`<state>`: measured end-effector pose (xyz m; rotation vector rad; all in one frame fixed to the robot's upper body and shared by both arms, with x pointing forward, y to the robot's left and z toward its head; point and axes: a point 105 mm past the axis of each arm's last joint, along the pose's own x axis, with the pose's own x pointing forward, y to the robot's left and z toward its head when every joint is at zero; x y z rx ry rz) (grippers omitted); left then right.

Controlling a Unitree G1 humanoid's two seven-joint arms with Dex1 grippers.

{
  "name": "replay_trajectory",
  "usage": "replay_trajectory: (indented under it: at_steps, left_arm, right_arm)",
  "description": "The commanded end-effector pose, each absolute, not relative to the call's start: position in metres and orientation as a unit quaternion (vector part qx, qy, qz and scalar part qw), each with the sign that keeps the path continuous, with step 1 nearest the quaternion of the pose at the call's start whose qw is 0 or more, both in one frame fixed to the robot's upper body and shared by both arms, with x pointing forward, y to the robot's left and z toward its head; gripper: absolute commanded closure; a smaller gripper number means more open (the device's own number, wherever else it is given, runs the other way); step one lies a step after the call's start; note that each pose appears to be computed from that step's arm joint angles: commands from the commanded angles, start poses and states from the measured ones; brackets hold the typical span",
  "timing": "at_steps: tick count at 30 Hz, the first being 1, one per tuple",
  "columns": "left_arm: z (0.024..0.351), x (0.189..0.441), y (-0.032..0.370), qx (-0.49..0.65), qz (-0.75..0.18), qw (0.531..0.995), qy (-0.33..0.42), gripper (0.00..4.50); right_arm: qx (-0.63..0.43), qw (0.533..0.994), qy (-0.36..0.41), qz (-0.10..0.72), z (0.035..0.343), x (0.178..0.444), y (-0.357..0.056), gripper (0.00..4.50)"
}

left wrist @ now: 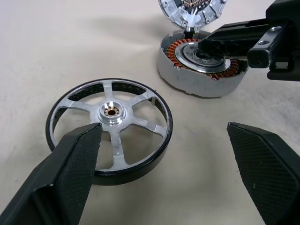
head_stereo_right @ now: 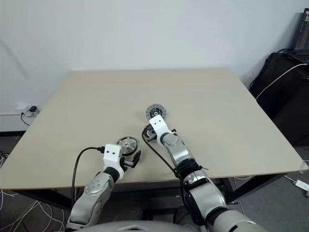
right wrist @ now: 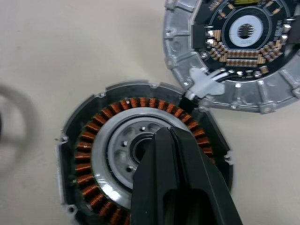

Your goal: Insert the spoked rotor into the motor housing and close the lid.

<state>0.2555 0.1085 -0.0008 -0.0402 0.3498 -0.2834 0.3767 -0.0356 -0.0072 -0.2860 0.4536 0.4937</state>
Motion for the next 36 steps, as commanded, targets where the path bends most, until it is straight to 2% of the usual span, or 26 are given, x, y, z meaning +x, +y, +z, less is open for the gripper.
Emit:
replay_trajectory:
  at_steps: [1, 12, 17, 24, 27, 31, 36]
  left_arm:
    - [0.016, 0.261, 0.108, -0.023, -0.139, 0.98, 0.138, 0.0]
    - [0.017, 0.263, 0.104, -0.022, -0.15, 0.979, 0.139, 0.0]
    - [0.017, 0.262, 0.106, -0.023, -0.145, 0.979, 0.139, 0.0]
    - [0.016, 0.26, 0.108, -0.025, -0.138, 0.98, 0.138, 0.0]
    - [0.016, 0.26, 0.108, -0.025, -0.138, 0.98, 0.139, 0.0]
    - [0.016, 0.262, 0.105, -0.025, -0.144, 0.979, 0.139, 0.0]
    - [0.016, 0.263, 0.103, -0.025, -0.148, 0.979, 0.138, 0.0]
  right_arm:
    - [-0.137, 0.938, 0.227, 0.223, -0.009, 0.378, -0.05, 4.47]
    - [-0.089, 0.953, 0.087, 0.275, 0.067, 0.386, -0.005, 4.47]
    - [-0.1, 0.95, 0.122, 0.27, 0.046, 0.385, -0.008, 4.47]
    - [-0.147, 0.926, 0.239, 0.251, -0.016, 0.368, -0.038, 4.47]
    - [-0.141, 0.928, 0.234, 0.254, -0.012, 0.368, -0.04, 4.47]
    - [-0.125, 0.941, 0.169, 0.264, 0.024, 0.377, -0.03, 4.47]
    - [-0.132, 0.942, 0.131, 0.281, 0.049, 0.38, -0.019, 4.47]
